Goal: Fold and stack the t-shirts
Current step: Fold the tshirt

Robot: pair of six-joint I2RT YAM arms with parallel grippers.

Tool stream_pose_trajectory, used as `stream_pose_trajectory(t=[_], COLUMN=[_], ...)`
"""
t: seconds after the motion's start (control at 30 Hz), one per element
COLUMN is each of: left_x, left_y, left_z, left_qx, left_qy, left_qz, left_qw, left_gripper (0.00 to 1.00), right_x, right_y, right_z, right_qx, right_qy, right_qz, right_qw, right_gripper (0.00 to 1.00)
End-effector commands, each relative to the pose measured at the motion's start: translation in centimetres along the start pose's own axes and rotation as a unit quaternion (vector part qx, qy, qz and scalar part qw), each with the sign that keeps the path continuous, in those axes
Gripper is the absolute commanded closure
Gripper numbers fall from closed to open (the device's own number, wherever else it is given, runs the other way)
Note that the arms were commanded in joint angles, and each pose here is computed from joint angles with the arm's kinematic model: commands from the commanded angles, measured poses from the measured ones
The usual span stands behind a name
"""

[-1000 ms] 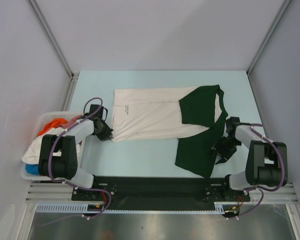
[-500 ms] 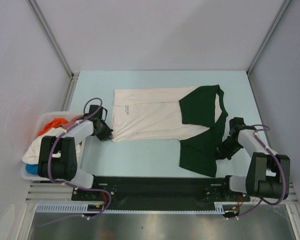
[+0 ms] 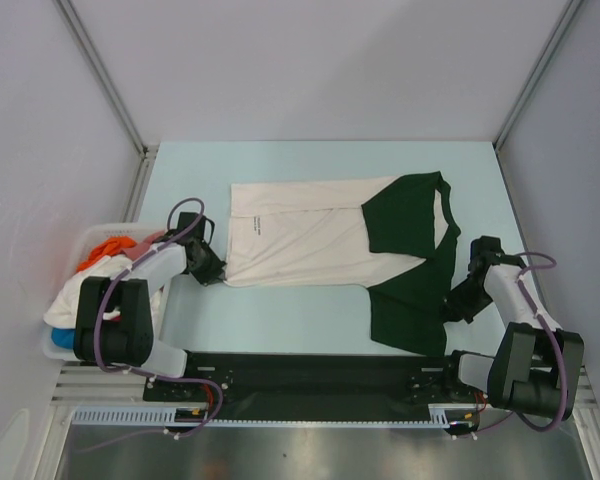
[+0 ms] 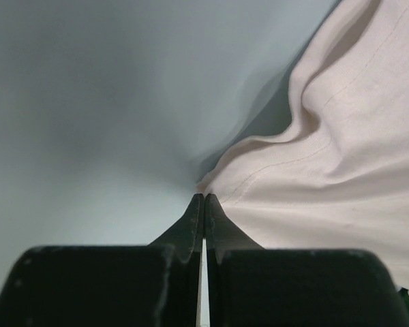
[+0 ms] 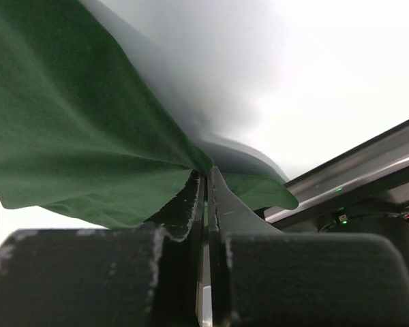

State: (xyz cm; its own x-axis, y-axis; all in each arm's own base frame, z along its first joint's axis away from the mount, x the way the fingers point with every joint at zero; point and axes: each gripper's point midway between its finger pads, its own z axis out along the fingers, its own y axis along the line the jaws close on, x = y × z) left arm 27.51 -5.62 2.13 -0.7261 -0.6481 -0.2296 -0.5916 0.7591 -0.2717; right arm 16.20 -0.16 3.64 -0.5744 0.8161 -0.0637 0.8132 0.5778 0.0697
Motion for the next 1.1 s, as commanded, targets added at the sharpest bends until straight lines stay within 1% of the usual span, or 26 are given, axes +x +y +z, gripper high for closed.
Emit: stream_pose_trajectory(t=[0.0, 0.07, 0.2, 0.27, 0.3, 0.33, 0.4, 0.47, 0.57, 0.63, 0.67, 0.77, 0.8, 0.83, 0.87, 0.9, 0.93, 0.97, 1.07], left_x=[2.7, 3.2, 4.4, 5.2, 5.4, 5.5, 5.2, 4.6, 2.7, 0.9, -0.3, -1.6, -2.6, -2.9, -3.7, -4.2, -5.0, -5.4, -6.7], left_y=[1.8, 1.7, 1.4, 1.1, 1.1, 1.0, 0.8, 0.6, -0.5, -1.5, -2.6, -3.8, -4.8, -4.9, -5.7, -6.0, -6.4, -6.5, -6.8], left_z=[-0.5, -0.8, -1.3, -1.6, -1.6, -1.7, -1.8, -1.9, -2.1, -2.3, -2.8, -2.5, -2.8, -2.3, -2.5, -2.5, -2.4, -2.3, -1.6], left_qx=[-0.021, -0.013, -0.005, 0.001, 0.002, 0.003, 0.003, 0.001, 0.000, -0.003, 0.005, 0.004, 0.012, 0.006, 0.011, 0.013, 0.011, 0.013, 0.010], left_qy=[0.048, 0.054, 0.067, 0.080, 0.083, 0.084, 0.081, 0.072, 0.047, 0.027, 0.016, 0.011, 0.003, 0.008, 0.001, -0.001, -0.004, -0.005, -0.003], left_qz=[-0.008, -0.005, 0.008, 0.010, 0.010, 0.010, 0.010, 0.012, 0.021, 0.026, 0.031, 0.037, 0.037, 0.034, 0.033, 0.032, 0.029, 0.025, 0.015], left_qw=[0.999, 0.998, 0.998, 0.997, 0.996, 0.996, 0.997, 0.997, 0.999, 0.999, 0.999, 0.999, 0.999, 0.999, 0.999, 0.999, 1.000, 1.000, 1.000], left_gripper=[1.00, 1.00, 1.00, 1.00, 1.00, 1.00, 1.00, 1.00, 1.00, 1.00, 1.00, 1.00, 1.00, 1.00, 1.00, 1.00, 1.00, 1.00, 1.00], right_x=[-0.5, -0.9, -3.0, -4.9, -5.0, -6.0, -6.5, -7.2, -8.2, -8.9, -9.8, -11.6, -12.7, -13.2, -13.6, -14.4, -15.1, -15.0, -16.5], right_y=[-0.3, 0.3, 3.2, 5.0, 5.9, 7.0, 7.9, 9.2, 11.0, 11.9, 12.9, 14.3, 15.3, 15.8, 16.4, 17.6, 18.9, 18.9, 20.5], right_z=[-1.0, -1.5, -3.9, -5.8, -6.0, -7.1, -7.7, -8.1, -8.3, -8.2, -9.2, -9.6, -10.6, -10.7, -10.0, -11.0, -10.8, -9.8, -10.3], right_qx=[0.012, 0.002, -0.034, -0.056, -0.067, -0.080, -0.086, -0.096, -0.113, -0.119, -0.130, -0.133, -0.144, -0.148, -0.148, -0.164, -0.170, -0.164, -0.170], right_qy=[-0.005, -0.012, -0.048, -0.074, -0.066, -0.079, -0.081, -0.080, -0.079, -0.082, -0.096, -0.106, -0.117, -0.118, -0.104, -0.114, -0.106, -0.093, -0.098], right_qz=[-0.021, -0.036, -0.077, -0.092, -0.100, -0.105, -0.123, -0.139, -0.152, -0.158, -0.160, -0.160, -0.161, -0.161, -0.160, -0.163, -0.169, -0.170, -0.176], right_qw=[1.000, 0.999, 0.995, 0.991, 0.990, 0.988, 0.985, 0.982, 0.979, 0.977, 0.974, 0.972, 0.969, 0.969, 0.970, 0.966, 0.965, 0.967, 0.965], right_gripper=[1.00, 1.00, 1.00, 1.00, 1.00, 1.00, 1.00, 1.00, 1.00, 1.00, 1.00, 1.00, 1.00, 1.00, 1.00, 1.00, 1.00, 1.00, 1.00])
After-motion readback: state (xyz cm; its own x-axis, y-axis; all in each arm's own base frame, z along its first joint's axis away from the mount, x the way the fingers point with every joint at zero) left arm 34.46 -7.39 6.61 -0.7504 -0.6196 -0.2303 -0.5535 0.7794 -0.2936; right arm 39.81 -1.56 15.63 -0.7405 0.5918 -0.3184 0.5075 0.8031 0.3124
